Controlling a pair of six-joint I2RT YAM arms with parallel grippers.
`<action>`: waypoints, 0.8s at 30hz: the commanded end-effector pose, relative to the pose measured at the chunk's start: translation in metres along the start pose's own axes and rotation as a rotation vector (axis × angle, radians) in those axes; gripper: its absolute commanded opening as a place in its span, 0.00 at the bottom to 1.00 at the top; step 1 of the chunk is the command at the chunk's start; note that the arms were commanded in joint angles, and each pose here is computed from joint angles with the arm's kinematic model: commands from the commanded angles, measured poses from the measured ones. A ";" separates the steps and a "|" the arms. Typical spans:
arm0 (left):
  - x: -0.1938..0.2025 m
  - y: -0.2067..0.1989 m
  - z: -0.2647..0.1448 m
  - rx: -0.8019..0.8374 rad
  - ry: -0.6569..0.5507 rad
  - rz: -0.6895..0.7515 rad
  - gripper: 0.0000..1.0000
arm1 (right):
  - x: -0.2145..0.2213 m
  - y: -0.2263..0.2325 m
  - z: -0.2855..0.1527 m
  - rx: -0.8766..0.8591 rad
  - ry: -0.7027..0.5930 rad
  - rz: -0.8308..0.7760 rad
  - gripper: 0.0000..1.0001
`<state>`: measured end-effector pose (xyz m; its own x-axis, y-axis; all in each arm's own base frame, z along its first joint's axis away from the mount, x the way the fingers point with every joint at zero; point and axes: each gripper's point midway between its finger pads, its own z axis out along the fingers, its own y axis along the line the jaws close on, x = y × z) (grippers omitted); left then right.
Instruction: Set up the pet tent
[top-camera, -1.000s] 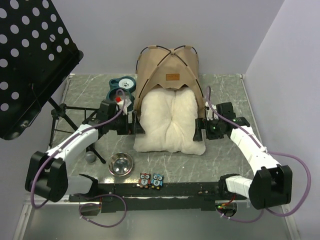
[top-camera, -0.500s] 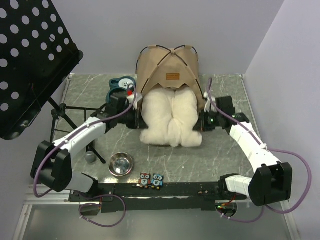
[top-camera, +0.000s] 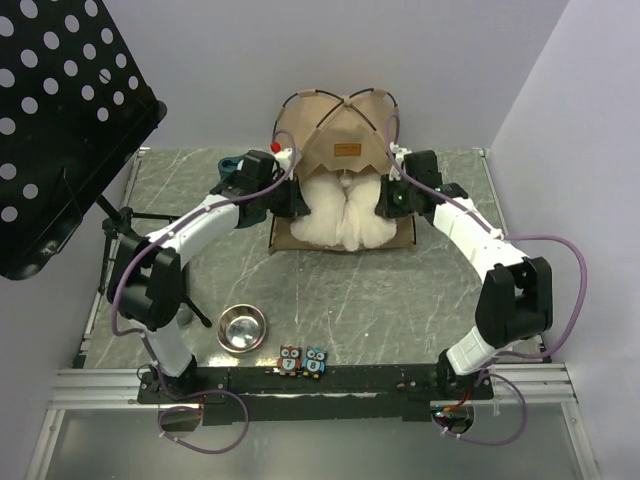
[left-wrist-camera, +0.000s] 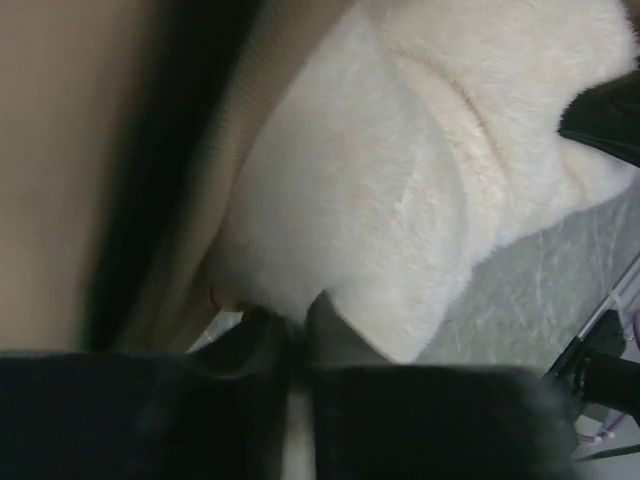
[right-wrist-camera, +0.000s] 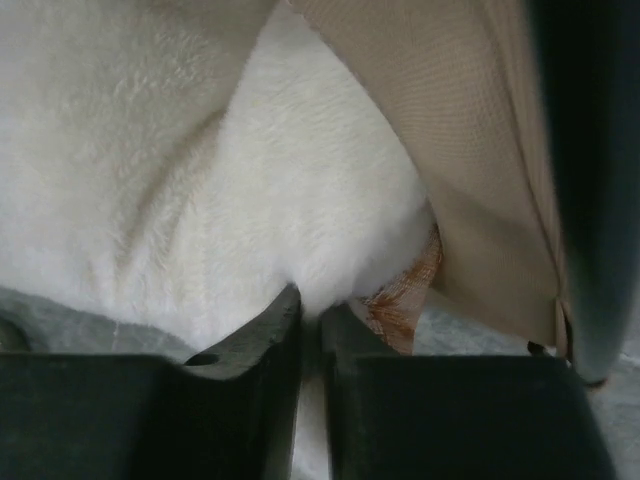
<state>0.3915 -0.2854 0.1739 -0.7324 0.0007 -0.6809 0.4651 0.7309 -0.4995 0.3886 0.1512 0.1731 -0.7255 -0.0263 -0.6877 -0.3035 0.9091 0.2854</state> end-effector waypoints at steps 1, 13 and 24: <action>-0.030 -0.016 -0.014 0.028 -0.089 0.113 0.36 | -0.021 0.011 -0.014 -0.012 -0.098 -0.069 0.32; -0.002 -0.042 -0.119 0.074 -0.228 0.268 0.77 | 0.044 0.032 -0.110 -0.101 -0.093 -0.192 0.90; 0.025 -0.042 -0.060 -0.027 -0.122 0.338 0.54 | 0.042 0.011 -0.046 -0.031 -0.052 -0.157 0.60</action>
<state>0.3105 -0.2617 0.2149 -0.5227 0.1412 -0.8407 0.6529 0.7004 -0.2883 0.3003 0.1325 0.1833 -0.6728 -0.1514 -0.7241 -0.4333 0.8740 0.2199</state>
